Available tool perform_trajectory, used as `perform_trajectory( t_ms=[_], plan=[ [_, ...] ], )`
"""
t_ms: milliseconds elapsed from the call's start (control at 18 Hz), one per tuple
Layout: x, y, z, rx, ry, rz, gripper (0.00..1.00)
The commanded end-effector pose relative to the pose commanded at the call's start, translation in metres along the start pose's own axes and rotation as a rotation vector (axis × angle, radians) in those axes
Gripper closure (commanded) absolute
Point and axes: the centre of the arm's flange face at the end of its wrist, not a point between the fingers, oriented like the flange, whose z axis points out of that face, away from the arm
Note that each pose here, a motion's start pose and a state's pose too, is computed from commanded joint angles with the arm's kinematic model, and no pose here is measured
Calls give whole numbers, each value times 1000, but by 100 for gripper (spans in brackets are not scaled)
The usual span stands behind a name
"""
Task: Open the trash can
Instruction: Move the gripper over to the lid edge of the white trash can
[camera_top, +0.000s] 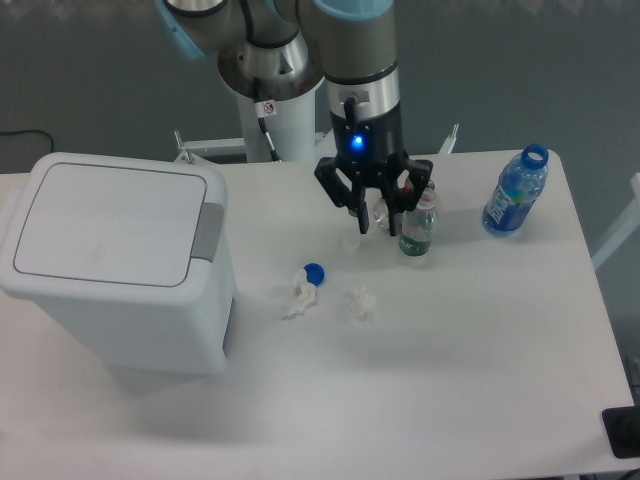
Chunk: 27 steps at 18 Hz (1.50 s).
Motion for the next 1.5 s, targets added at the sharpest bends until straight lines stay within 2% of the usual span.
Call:
perform_trajectory(
  t_ms=[111, 167, 278, 722, 944, 1222, 1278, 1333, 1500],
  plan=[
    [7, -9, -2, 27, 25, -55, 61],
    [8, -12, -4, 37, 31, -73, 65],
    [15, -17, -5, 45, 41, -85, 93],
    [44, -37, -21, 107, 104, -72, 93],
    [73, -44, -21, 112, 138, -40, 93],
    [90, -45, -24, 139, 219, -56, 93],
    [90, -46, -24, 140, 222, -66, 92],
    [91, -46, -25, 144, 226, -66, 86],
    [93, -46, -28, 153, 242, -66, 85]
  ],
)
